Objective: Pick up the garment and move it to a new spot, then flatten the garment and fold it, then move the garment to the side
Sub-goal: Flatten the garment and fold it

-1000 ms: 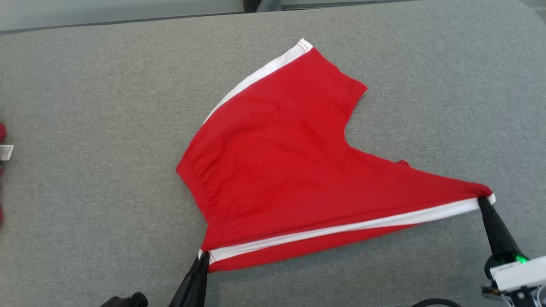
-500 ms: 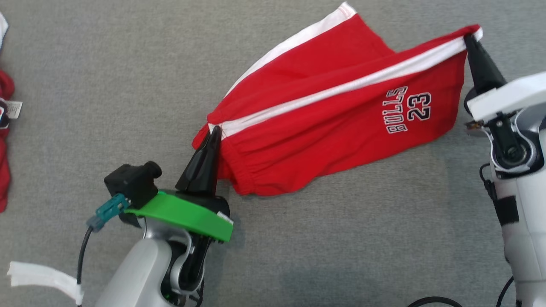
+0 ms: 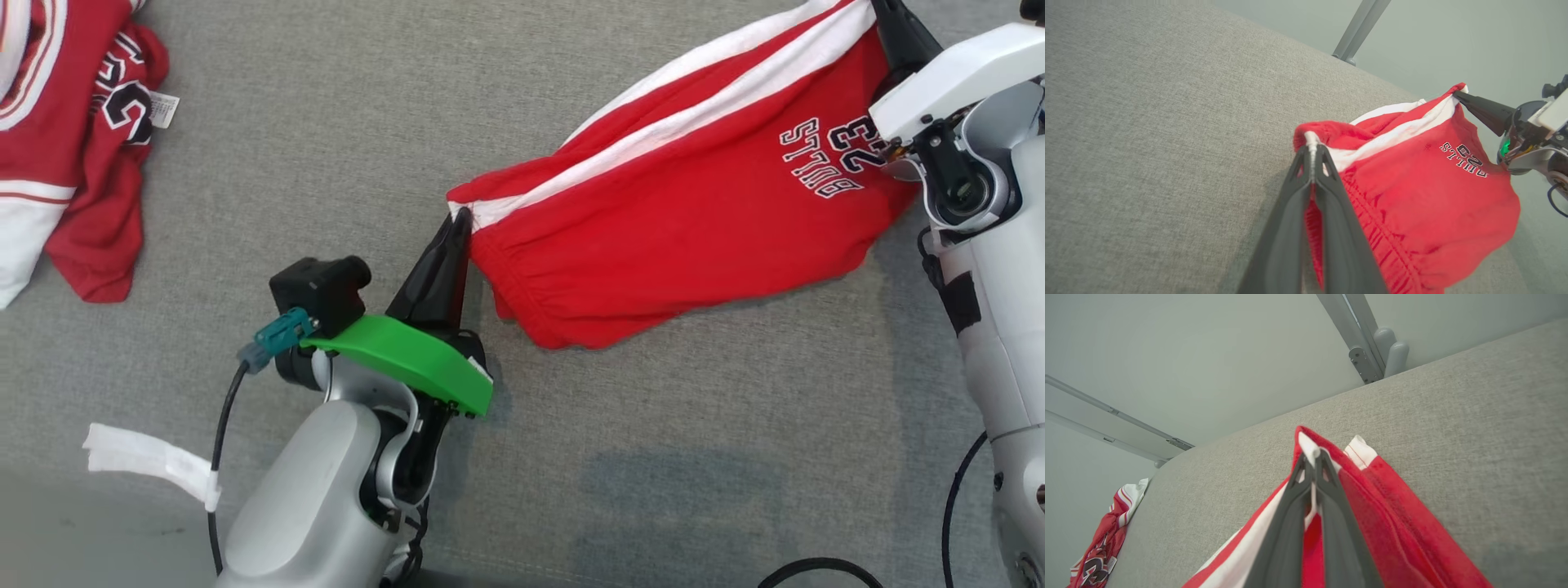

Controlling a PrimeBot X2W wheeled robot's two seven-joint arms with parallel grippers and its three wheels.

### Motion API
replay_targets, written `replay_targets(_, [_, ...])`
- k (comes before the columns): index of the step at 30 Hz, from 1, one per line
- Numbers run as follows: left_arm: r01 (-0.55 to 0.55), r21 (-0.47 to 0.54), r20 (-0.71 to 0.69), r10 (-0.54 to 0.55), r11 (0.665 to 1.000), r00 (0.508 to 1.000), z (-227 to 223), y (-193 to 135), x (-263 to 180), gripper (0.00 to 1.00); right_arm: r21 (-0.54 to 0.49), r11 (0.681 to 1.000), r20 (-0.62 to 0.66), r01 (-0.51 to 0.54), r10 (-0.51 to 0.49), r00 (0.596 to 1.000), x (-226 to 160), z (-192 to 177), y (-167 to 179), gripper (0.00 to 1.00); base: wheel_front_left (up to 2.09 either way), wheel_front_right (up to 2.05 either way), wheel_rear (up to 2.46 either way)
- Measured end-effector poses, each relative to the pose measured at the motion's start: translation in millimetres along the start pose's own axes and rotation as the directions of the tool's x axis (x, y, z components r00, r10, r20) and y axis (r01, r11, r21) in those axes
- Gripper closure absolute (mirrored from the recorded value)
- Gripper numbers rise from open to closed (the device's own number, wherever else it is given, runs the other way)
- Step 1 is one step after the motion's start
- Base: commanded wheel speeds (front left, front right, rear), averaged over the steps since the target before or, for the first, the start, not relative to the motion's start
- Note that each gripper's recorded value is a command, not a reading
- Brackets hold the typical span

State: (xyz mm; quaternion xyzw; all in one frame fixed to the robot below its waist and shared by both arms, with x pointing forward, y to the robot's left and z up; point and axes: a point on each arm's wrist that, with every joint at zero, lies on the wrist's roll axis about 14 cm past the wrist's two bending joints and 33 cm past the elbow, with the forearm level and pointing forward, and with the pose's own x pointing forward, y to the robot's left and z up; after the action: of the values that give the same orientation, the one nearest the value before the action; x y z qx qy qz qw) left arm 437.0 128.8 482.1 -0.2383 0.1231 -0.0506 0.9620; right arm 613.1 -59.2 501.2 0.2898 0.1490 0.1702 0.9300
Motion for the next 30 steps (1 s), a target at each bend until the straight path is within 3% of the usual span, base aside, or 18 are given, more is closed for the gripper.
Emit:
replay_targets(6, [-0.004, 0.003, 0.011, 0.004, 1.000, 1.000, 8.1, -0.6, 10.2, 1.00, -0.007, 1.000, -0.005, -0.020, 0.020, 1.000, 19.4, -1.2, 11.3, 1.00, 0.00, 0.00, 0.00])
replay_targets(15, [0.014, -0.008, -0.025, -0.014, 1.000, 1.000, -0.2, -5.3, 24.8, 1.00, -0.085, 0.994, -0.002, 0.072, -0.073, 0.997, 13.8, 10.1, -21.8, 1.00, 0.00, 0.00, 0.00])
replay_targets(22, [-0.002, 0.014, -0.053, 0.003, 1.000, 0.999, -6.7, 0.3, 32.4, 1.00, -0.127, 0.991, -0.038, 0.029, -0.034, 0.999, 17.8, -0.3, -1.3, 1.00, 0.00, 0.00, 0.00])
replay_targets(23, [-0.004, 0.016, -0.056, 0.005, 1.000, 0.998, -7.2, 1.0, 33.1, 1.00, -0.136, 0.990, -0.046, 0.027, -0.034, 0.998, 17.4, -3.5, -0.7, 0.91, 0.00, 0.00, 0.00])
replay_targets(25, [-0.004, 0.023, -0.070, 0.006, 1.000, 0.998, -9.6, 1.5, 33.3, 1.00, -0.162, 0.986, -0.053, 0.026, -0.035, 0.998, 16.3, -5.2, 0.0, 0.38, 0.00, 0.00, 0.00])
replay_targets(26, [-0.007, 0.028, -0.069, 0.009, 1.000, 0.998, -8.9, 1.9, 33.6, 0.89, -0.172, 0.985, -0.055, 0.023, -0.033, 0.998, 15.7, -4.7, 1.4, 0.00, 0.00, 0.00, 0.00])
replay_targets(27, [-0.010, 0.035, -0.061, 0.012, 0.999, 0.998, -6.6, 1.7, 33.9, 0.56, -0.181, 0.983, -0.057, 0.019, -0.030, 0.998, 14.8, -4.6, 3.3, 0.00, 0.00, 0.00, 0.00])
replay_targets(28, [-0.015, 0.042, -0.055, 0.017, 0.999, 0.998, -4.6, 2.8, 33.6, 0.00, -0.205, 0.979, -0.068, 0.010, -0.024, 0.997, 13.8, -6.2, 6.6, 0.00, 0.00, 0.00, 0.00])
replay_targets(30, [-0.021, 0.063, -0.049, 0.024, 0.998, 0.998, -1.7, 5.1, 32.2, 0.00, -0.275, 0.961, -0.091, -0.017, -0.008, 0.996, 11.1, -7.7, 14.4, 0.00, 0.00, 0.00, 0.00])
